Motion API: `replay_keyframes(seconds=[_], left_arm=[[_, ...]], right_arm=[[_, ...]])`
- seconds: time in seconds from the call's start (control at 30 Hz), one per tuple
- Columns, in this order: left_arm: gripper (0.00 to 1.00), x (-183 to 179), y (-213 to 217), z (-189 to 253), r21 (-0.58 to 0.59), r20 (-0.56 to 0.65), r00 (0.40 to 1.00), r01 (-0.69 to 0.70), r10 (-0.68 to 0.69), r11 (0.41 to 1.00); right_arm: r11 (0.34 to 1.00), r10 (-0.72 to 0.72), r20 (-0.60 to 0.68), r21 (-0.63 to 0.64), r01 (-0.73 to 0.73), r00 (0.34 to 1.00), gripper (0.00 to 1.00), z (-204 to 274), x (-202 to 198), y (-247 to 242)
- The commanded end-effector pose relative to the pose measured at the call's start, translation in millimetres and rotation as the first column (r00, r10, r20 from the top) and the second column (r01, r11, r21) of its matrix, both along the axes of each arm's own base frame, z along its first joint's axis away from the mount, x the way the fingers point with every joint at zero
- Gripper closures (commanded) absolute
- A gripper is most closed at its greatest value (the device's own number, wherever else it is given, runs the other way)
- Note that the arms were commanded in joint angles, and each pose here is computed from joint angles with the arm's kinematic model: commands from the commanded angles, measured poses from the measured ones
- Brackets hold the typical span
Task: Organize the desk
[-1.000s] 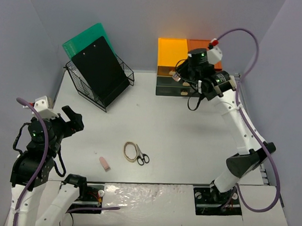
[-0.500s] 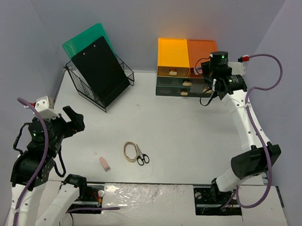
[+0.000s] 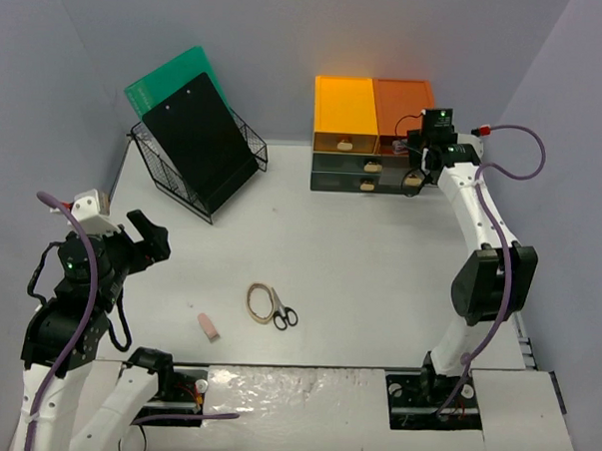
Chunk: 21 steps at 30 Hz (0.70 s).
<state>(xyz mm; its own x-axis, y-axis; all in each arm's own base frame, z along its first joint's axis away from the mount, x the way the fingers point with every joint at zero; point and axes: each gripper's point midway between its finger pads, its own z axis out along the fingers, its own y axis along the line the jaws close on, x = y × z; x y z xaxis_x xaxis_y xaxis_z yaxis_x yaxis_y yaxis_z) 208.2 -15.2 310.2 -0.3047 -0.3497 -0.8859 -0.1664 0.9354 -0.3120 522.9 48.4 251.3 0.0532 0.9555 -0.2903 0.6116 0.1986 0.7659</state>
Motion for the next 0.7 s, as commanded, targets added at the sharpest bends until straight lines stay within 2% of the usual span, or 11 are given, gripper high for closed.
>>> replay_keyframes(seconds=[0.0,0.4,0.6,0.67], left_arm=[[0.20,17.3,-9.8,38.8,-0.039,0.097,0.995,0.029,-0.025,0.999],[0.20,69.9,-42.6,81.5,-0.096,0.158,0.980,0.133,-0.117,0.986],[0.21,102.6,-61.9,99.1,-0.111,0.197,0.968,0.178,-0.154,0.978],[0.21,117.4,-67.4,94.2,-0.124,0.185,0.971,0.178,-0.154,0.976]], right_arm=[[0.998,0.003,0.096,0.062,-0.009,0.995,1.00,21.0,22.8,6.5],[0.995,0.020,0.093,0.096,-0.029,0.995,1.00,17.7,30.8,11.0],[0.993,0.033,0.106,0.111,-0.045,0.994,0.76,33.4,20.0,13.2],[0.992,0.037,0.102,0.114,-0.049,0.994,0.70,34.8,14.9,14.0]])
